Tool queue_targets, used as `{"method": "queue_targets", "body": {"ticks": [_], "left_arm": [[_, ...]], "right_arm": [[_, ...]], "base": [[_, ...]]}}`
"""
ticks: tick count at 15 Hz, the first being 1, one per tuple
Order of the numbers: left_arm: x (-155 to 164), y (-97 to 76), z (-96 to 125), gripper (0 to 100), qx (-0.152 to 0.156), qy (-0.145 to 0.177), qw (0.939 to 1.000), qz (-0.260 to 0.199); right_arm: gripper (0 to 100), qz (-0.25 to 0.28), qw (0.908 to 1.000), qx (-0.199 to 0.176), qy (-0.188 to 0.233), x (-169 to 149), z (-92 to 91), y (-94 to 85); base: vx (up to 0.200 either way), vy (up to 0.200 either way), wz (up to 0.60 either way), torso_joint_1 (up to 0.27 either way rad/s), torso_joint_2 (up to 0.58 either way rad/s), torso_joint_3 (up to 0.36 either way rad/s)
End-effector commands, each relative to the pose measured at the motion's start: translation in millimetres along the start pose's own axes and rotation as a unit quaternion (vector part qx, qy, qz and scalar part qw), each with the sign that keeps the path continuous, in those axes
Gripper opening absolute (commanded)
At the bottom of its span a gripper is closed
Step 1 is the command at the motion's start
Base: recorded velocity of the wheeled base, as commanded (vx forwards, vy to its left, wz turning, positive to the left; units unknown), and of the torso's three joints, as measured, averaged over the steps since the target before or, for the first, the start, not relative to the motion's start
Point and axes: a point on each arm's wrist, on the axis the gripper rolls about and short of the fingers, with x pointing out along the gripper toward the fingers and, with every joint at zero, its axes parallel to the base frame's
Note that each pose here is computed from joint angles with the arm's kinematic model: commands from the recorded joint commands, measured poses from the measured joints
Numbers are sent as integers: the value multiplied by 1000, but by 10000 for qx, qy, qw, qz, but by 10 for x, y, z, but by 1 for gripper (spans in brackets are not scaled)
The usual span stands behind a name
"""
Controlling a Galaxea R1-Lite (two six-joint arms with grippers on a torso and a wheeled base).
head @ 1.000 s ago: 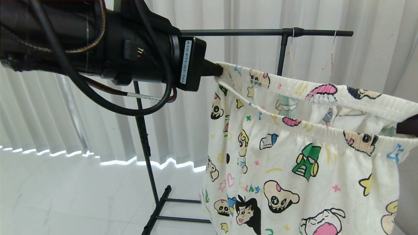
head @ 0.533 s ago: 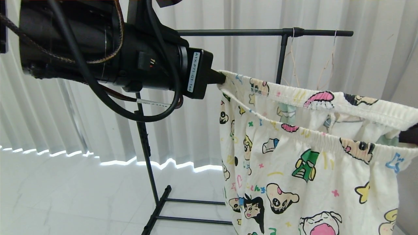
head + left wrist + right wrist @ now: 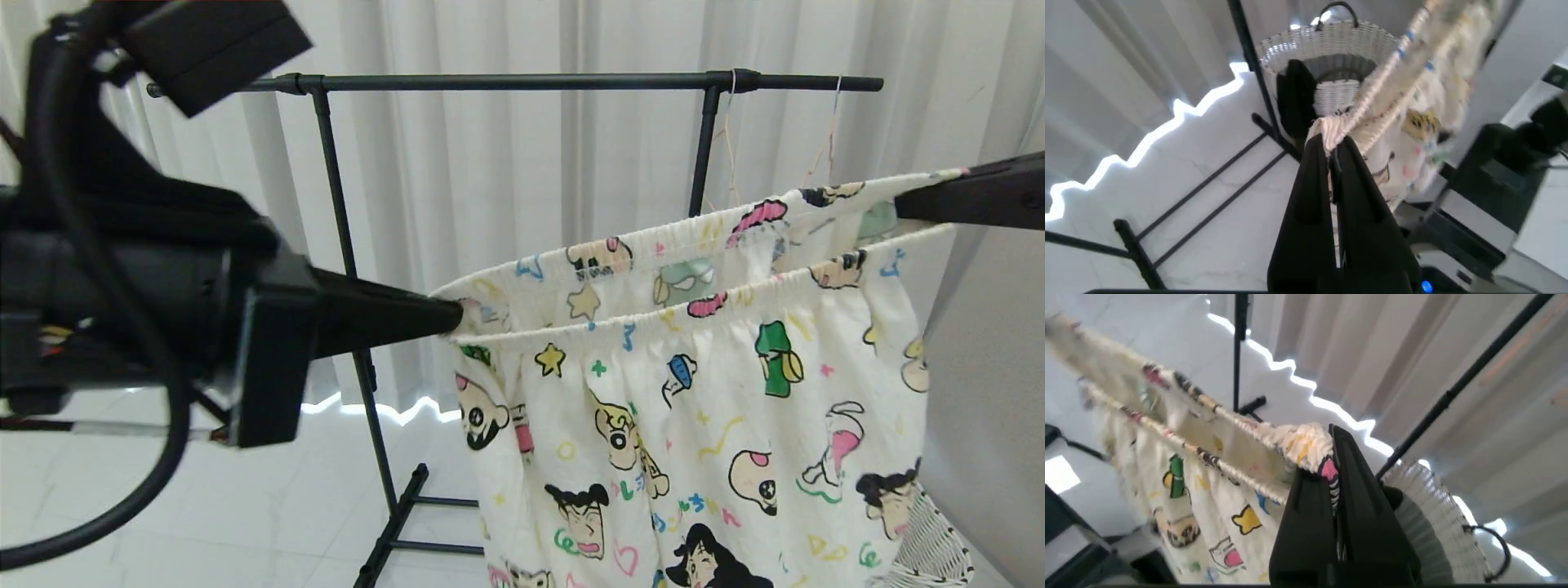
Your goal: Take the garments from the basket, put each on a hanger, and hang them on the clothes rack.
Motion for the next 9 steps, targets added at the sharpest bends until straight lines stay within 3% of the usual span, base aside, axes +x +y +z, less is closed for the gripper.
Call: {"method": "queue_targets", "body": {"ticks": [1,4,9], "left_arm": [[-409,-183,-150,0,185,-345,9987,-315],[-480,-413,-180,0,510,-402,9927,-1020],[-465,-494,-185,0,620,-365,9891,-1287]], "right_arm": [[0,52,9999,1,142,343,13,-7],[0,180,9998,-11,-18,564,106,34],[0,229,9997,-25,-60,650,160,64]], "base": [[0,0,0,0,0,0],[0,0,0,0,0,0],[0,0,0,0,0,0]]}}
